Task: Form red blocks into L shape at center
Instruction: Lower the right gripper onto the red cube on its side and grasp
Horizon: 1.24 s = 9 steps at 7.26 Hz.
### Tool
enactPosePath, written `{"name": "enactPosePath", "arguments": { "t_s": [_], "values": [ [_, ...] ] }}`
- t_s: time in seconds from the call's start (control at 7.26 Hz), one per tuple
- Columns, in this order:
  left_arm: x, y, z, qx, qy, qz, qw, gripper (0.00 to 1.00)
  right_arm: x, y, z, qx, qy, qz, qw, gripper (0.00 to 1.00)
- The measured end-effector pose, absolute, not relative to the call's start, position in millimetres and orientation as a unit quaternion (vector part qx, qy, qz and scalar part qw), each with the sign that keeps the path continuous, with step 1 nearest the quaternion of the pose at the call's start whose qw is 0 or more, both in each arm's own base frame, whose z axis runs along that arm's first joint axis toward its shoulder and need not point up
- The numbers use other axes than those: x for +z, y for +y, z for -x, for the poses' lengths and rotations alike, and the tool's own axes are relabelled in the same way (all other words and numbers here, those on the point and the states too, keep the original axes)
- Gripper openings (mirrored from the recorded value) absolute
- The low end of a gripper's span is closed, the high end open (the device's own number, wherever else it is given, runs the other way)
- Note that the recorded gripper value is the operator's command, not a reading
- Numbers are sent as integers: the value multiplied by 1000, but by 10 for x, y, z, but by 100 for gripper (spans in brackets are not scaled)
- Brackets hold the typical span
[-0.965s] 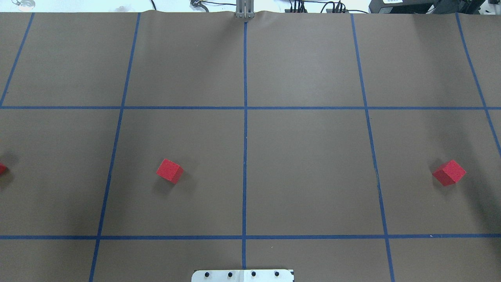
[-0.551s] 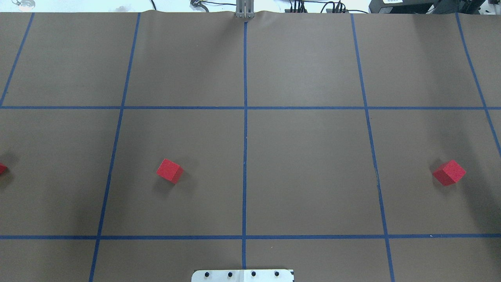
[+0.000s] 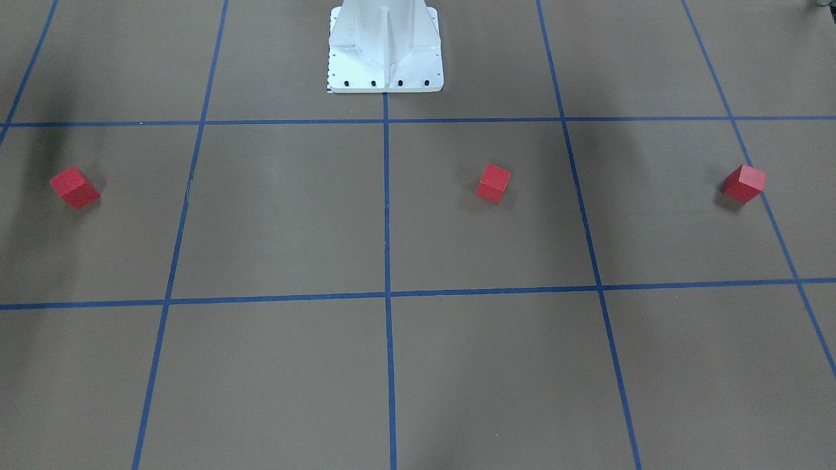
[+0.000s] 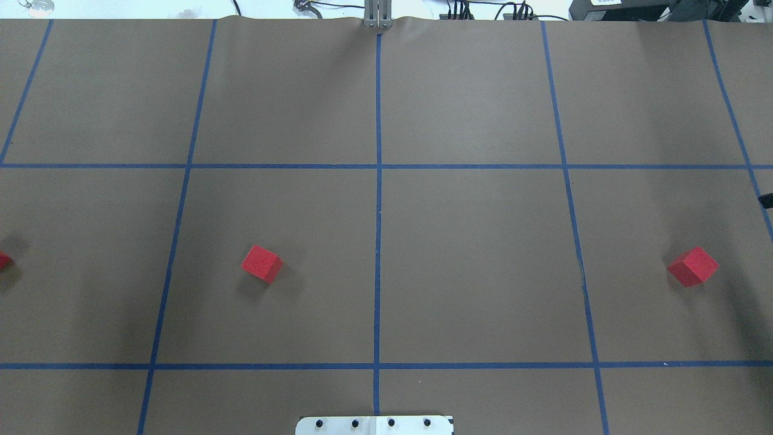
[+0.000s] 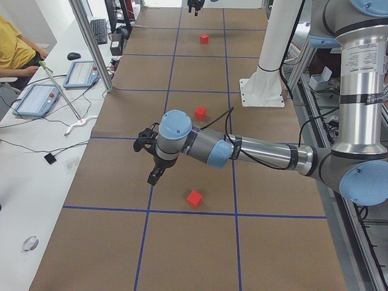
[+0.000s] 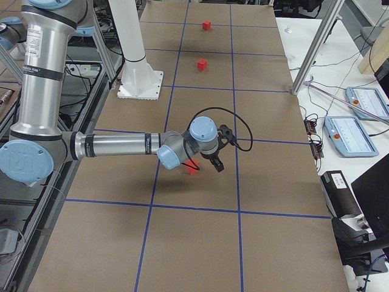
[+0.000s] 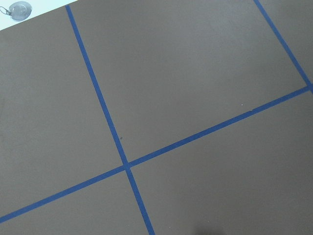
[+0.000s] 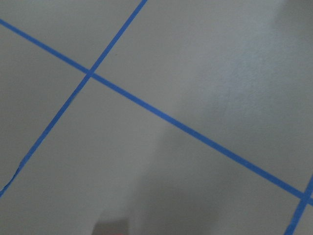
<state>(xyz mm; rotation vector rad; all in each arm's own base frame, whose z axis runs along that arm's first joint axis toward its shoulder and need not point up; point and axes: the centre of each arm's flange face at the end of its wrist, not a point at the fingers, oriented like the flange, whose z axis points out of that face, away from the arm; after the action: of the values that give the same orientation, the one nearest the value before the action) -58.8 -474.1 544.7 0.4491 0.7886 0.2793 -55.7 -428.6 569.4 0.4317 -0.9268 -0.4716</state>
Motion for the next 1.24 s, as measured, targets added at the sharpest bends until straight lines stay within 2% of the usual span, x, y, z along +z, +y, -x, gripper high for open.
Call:
{"name": "enactPosePath", "arguments": {
  "t_s": [0.69,1.24],
  "values": [
    [5461,-4738,585,135,380,-217,889,100,5801,-3939,1622,-221,-412,-170,868,99],
    [5457,-4740,585,136,379,-217,889,100,6046,-3711,1804,-236,-388,-146,879,99]
  ]
}}
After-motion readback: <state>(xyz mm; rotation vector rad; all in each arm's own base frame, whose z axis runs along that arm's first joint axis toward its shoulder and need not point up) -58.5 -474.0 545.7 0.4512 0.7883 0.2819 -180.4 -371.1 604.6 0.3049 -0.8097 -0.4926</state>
